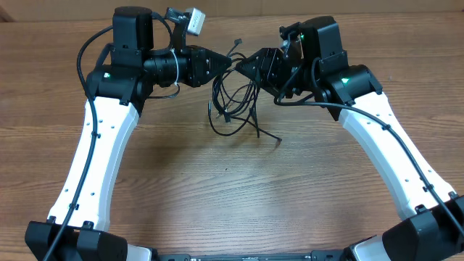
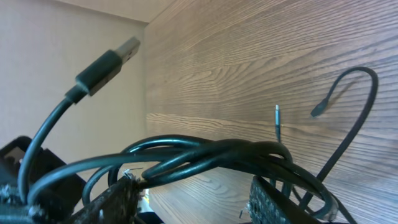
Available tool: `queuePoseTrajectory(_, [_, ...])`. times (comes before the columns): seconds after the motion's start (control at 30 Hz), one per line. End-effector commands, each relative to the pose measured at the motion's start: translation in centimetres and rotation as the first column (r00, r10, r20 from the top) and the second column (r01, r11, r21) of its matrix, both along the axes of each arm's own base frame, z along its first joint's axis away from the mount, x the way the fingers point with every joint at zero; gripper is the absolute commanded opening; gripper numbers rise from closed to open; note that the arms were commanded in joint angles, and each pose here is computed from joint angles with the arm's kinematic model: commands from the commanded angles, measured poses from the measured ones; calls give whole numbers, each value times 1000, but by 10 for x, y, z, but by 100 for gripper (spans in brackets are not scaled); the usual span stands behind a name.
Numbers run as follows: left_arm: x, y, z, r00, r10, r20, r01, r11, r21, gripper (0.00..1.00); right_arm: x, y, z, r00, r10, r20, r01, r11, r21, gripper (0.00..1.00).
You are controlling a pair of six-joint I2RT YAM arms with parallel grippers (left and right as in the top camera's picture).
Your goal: Untangle cables
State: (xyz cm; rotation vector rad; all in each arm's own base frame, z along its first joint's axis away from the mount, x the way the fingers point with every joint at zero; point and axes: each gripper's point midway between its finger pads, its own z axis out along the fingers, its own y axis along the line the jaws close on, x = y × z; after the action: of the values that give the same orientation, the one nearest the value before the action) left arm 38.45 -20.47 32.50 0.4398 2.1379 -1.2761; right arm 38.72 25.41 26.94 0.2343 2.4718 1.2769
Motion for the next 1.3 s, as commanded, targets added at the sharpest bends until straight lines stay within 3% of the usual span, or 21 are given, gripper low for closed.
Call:
queuePoseTrajectory(0.0, [0,0,8,1000,4,4,-4,1000,-13,4,5,4,4,1000,-22,-5,22,999,26,55])
queuePoseTrajectory(0.2, [0,-1,9,1000,3,5,-3,1000,-15,4,9,7,-2,1000,-22,-5,22,1000,22,55])
queuePoseTrajectory(0.4, [0,-1,9,1000,13,-19,-14,1000,-24,4,16,29,-51,996,13,-90,-14,1000,-13,49])
queuePoseTrajectory(0.5, [0,-1,9,999,17,-27,-18,999,-27,4,20,30,-58,996,14,-93,-15,1000,-16,39])
queuePoseTrajectory(0.53, [1,0,8,999,22,-27,-22,999,-24,4,21,31,-57,997,30,-65,-31,999,-22,21])
queuePoseTrajectory(0.6, [3,1,7,999,33,-25,-33,999,-16,4,21,29,-57,998,31,-63,-32,999,-26,6])
queuePoseTrajectory(0.77, [20,19,-5,988,154,-20,-152,986,63,4,15,14,-70,995,47,-85,-55,995,-87,4])
queuePoseTrajectory(1.0, [50,64,-25,922,386,31,-383,898,215,17,1,-24,-108,984,-48,-174,-9,949,-314,4])
queuePoseTrajectory(1.17, [42,77,-46,899,437,-24,-410,860,304,51,-8,-26,-112,979,-31,-200,-37,944,-328,4])
queuePoseTrajectory(1.27, [26,76,-64,897,428,-109,-366,859,358,57,-8,-18,-107,979,-5,-202,-54,958,-281,4])
